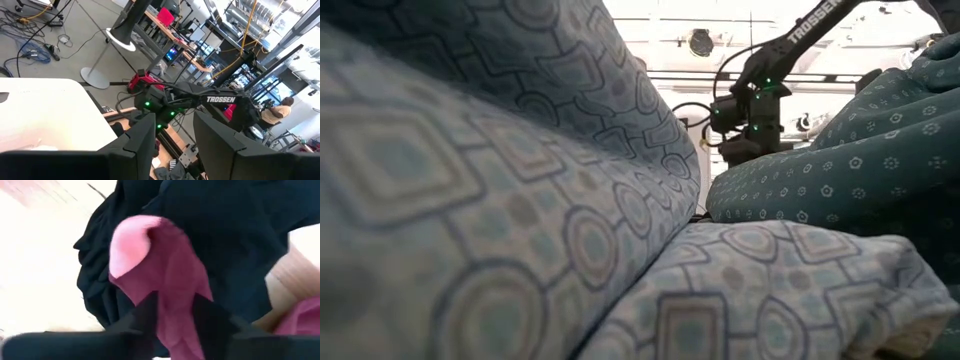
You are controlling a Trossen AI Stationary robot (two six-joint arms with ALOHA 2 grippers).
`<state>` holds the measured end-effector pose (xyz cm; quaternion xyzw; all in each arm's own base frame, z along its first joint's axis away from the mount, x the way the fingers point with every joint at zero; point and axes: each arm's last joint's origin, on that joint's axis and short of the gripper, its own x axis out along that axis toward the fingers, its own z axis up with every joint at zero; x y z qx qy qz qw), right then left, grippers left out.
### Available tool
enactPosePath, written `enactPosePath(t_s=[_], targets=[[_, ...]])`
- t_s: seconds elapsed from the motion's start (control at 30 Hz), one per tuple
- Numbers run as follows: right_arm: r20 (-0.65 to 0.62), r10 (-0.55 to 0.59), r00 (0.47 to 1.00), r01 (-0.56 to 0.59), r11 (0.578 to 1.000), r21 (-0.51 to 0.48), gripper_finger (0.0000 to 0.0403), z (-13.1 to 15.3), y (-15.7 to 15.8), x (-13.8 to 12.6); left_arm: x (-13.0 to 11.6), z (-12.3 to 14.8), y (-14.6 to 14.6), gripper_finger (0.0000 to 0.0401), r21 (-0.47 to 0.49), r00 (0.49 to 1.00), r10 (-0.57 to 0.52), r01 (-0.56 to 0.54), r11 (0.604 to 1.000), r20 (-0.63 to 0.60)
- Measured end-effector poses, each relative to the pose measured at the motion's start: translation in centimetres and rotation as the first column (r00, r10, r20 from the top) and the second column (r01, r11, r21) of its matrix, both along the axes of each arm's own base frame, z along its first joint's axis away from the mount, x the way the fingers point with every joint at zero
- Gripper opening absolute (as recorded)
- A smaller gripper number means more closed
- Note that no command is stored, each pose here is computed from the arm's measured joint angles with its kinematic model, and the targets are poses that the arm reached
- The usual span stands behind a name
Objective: Sort clothes
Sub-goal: Stack the left red sock on the top of red sock
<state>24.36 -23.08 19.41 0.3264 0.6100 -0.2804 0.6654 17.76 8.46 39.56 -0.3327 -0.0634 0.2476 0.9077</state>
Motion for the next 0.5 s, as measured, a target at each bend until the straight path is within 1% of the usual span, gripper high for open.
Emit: enactPosePath(t_s=[0.07, 0.1, 0.13, 0.23, 0.33, 0.4, 0.47, 0.5], targets=[[0.004, 0.014, 1.000, -0.014, 1.000, -0.009, 0.0036, 0.3, 0.1, 0.0, 0.0, 0.0, 0.0, 0.0144, 0.000, 1.000, 0.000, 0.000, 1.000, 0.000], [0.005, 0.018, 1.000, -0.018, 1.000, -0.009, 0.0019, 0.3, 0.1, -0.1, 0.0, 0.0, 0.0, 0.0144, 0.000, 1.000, 0.000, 0.000, 1.000, 0.000], [0.004, 0.021, 1.000, -0.021, 1.000, -0.009, 0.0012, 0.5, 0.2, -0.2, 0.0, 0.0, 0.0, 0.0144, 0.000, 1.000, 0.000, 0.000, 1.000, 0.000], [-0.002, 0.029, 1.000, -0.029, 1.000, -0.006, 0.0005, 1.4, 0.6, -0.7, 0.0, 0.0, 0.0, 0.0144, -0.002, 1.000, 0.000, 0.000, 1.000, -0.003], [-0.023, 0.013, 1.000, -0.013, 1.000, -0.021, 0.0003, 3.1, 1.1, -2.0, 0.0, -0.2, 0.0, 0.0144, -0.008, 1.000, 0.000, 0.000, 1.000, -0.015], [-0.057, -0.037, 0.998, 0.033, 0.997, -0.076, 0.0002, 4.7, 1.4, -3.2, 0.0, -0.2, 0.0, 0.0144, -0.010, 1.000, 0.000, 0.000, 1.000, -0.020], [-0.063, -0.130, 0.990, 0.120, 0.983, -0.141, 0.0001, 6.5, 1.8, -4.6, 0.0, -0.2, 0.0, 0.0144, -0.011, 1.000, 0.000, -0.001, 1.000, -0.020], [-0.045, -0.182, 0.982, 0.172, 0.971, -0.165, 0.0001, 7.3, 1.9, -5.3, 0.0, -0.2, 0.0, 0.0144, -0.011, 1.000, 0.000, -0.001, 1.000, -0.020]])
